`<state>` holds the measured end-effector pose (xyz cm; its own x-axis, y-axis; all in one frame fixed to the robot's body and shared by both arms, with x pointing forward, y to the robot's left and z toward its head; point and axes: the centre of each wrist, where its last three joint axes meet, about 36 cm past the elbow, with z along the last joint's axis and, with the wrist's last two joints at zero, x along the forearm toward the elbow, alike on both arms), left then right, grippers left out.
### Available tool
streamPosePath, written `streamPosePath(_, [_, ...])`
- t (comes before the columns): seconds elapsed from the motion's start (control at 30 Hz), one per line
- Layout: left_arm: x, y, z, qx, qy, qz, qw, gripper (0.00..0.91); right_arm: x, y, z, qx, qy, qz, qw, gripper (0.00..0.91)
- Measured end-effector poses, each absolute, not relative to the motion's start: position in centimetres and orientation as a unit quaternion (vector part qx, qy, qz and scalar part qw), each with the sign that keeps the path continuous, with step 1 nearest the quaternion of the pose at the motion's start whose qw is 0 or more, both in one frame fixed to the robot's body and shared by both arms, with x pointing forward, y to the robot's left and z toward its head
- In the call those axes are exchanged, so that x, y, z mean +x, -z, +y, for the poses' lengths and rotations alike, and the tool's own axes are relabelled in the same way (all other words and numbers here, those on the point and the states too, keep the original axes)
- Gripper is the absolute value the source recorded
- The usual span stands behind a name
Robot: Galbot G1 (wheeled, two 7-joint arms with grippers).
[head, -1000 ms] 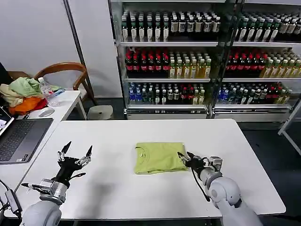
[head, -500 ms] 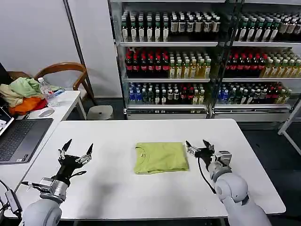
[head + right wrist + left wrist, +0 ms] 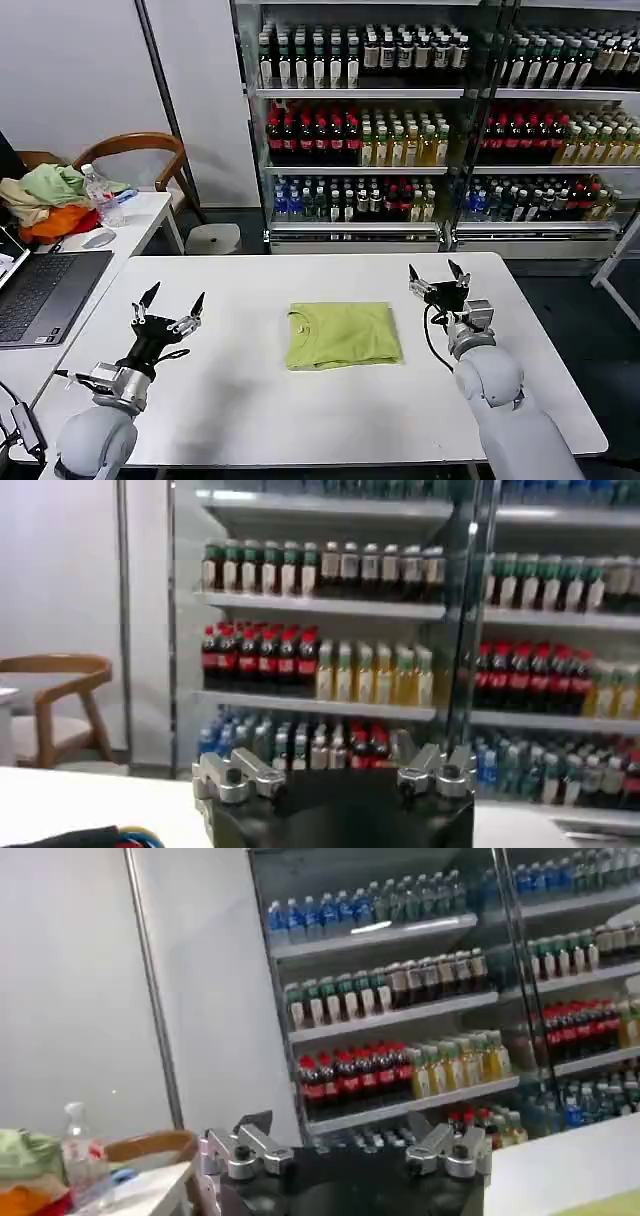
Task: Fold and organize the clothes.
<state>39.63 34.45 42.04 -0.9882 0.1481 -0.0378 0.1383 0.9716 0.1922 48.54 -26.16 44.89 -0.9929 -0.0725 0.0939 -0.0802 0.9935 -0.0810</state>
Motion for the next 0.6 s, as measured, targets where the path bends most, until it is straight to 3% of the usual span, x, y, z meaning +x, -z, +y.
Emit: streamPosePath(0.6, [43.4,-41.5,34.4,0.105,-0.125,0.985,0.063,0.907,49.4,-44.7,-29.2,0.0,-0.096,-0.995,-0.007,0.907])
